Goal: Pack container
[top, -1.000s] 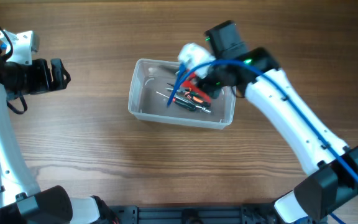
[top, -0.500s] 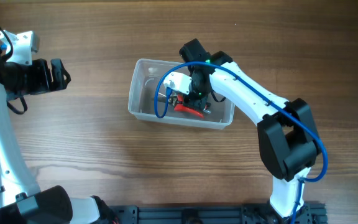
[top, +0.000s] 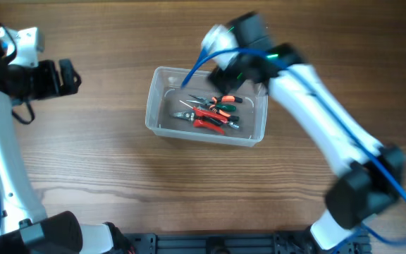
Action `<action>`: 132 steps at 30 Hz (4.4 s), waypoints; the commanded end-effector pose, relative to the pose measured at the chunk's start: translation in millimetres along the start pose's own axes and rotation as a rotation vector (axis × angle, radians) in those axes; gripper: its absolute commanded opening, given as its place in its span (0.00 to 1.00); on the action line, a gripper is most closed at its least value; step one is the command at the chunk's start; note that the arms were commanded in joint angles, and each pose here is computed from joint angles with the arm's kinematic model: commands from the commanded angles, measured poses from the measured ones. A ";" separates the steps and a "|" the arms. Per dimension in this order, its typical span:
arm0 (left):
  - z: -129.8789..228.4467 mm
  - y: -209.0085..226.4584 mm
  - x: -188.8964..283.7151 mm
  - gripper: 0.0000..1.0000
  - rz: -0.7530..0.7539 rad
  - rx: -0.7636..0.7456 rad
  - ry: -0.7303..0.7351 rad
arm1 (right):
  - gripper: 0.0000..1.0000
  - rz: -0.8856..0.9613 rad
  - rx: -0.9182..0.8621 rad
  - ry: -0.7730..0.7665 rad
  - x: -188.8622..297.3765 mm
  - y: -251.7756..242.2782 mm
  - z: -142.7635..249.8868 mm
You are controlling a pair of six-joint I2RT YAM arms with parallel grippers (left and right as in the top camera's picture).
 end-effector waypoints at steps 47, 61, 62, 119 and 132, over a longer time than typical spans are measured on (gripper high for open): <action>147.4 5.7 -52.7 1.00 -0.083 -0.197 -0.563 | 1.00 0.614 -0.356 -0.222 127.9 30.4 221.1; 163.8 12.1 -61.7 1.00 -0.109 -0.196 -0.452 | 1.00 0.472 -0.412 -0.072 85.2 32.9 242.1; 163.8 12.1 -61.7 1.00 -0.109 -0.196 -0.452 | 1.00 0.466 -0.415 -0.065 84.2 33.8 243.2; 163.8 12.1 -61.7 1.00 -0.109 -0.196 -0.452 | 1.00 0.742 -0.450 -0.648 114.6 100.8 251.8; 163.8 12.1 -61.7 1.00 -0.109 -0.196 -0.452 | 1.00 0.743 -0.450 -0.648 114.6 100.8 251.8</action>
Point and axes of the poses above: each gripper's point midway between its finger pads, its own x axis back along the fingers, its own y axis along the line the jaws close on, z = x × y, the point moved 7 cm from there along x, back along the fingers, and after that the axes turned 13 degrees about x, right-handed, at the moved point
